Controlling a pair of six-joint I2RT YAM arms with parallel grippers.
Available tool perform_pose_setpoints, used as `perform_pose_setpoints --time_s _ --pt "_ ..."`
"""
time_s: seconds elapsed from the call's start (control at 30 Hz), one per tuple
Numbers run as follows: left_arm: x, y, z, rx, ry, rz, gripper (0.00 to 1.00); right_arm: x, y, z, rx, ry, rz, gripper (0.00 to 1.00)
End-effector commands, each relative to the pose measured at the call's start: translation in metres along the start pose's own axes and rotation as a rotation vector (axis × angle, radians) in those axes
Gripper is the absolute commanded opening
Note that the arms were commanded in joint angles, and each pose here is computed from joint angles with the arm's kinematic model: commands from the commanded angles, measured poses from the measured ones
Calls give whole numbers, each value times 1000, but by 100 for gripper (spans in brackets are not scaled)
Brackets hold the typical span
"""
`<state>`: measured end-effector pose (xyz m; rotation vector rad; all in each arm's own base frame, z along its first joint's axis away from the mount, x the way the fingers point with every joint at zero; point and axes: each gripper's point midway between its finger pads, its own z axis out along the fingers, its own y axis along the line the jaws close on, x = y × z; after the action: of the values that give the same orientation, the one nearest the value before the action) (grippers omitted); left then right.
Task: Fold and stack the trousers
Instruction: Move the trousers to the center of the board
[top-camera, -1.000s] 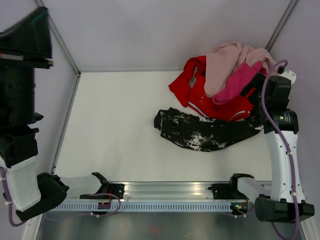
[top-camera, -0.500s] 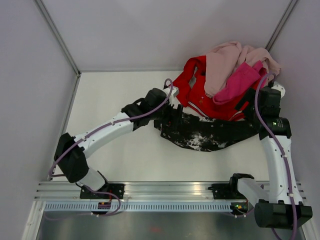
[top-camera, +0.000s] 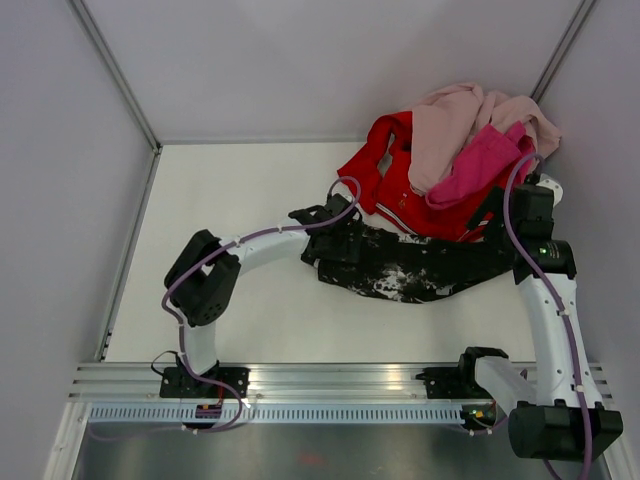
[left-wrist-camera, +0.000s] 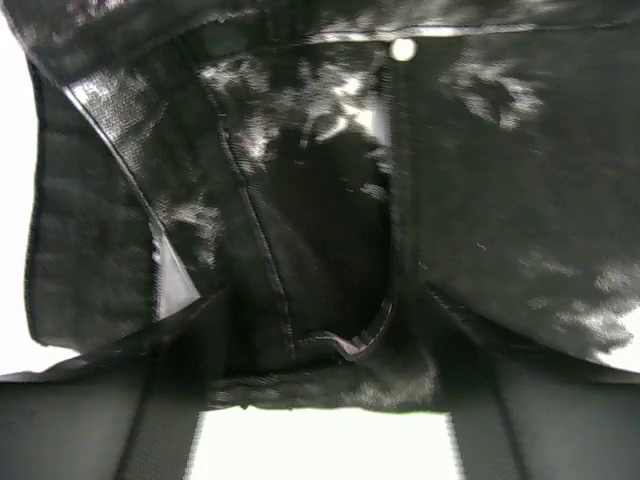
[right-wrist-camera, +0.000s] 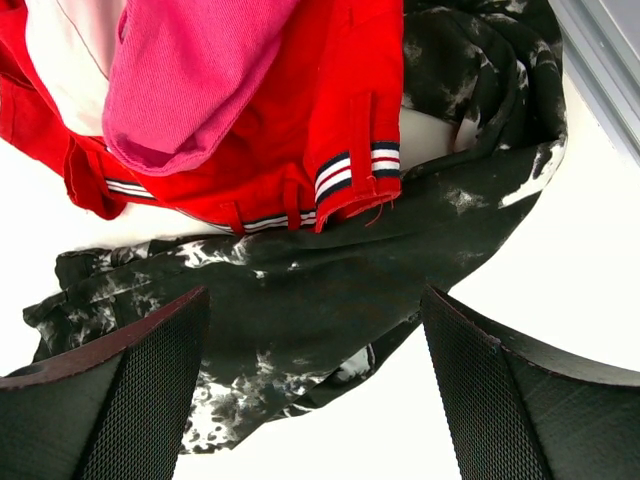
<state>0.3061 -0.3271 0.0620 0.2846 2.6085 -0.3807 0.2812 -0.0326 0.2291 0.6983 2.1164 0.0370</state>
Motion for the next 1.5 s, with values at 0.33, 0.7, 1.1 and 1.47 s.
perform_pose_setpoints --time_s 0.33,0.7,1.1,1.47 --pt "33 23 0 -90 42 -74 2 5 -2 10 5 -17 30 92" --pt "-22 191 -142 -334 -285 -380 2 -5 4 4 -29 -50 18 91" --pt "9 321 -305 -694 -549 -690 2 -21 34 19 -116 -28 46 91" --pt "25 341 -279 -618 -497 -806 2 -11 60 30 -266 10 10 91"
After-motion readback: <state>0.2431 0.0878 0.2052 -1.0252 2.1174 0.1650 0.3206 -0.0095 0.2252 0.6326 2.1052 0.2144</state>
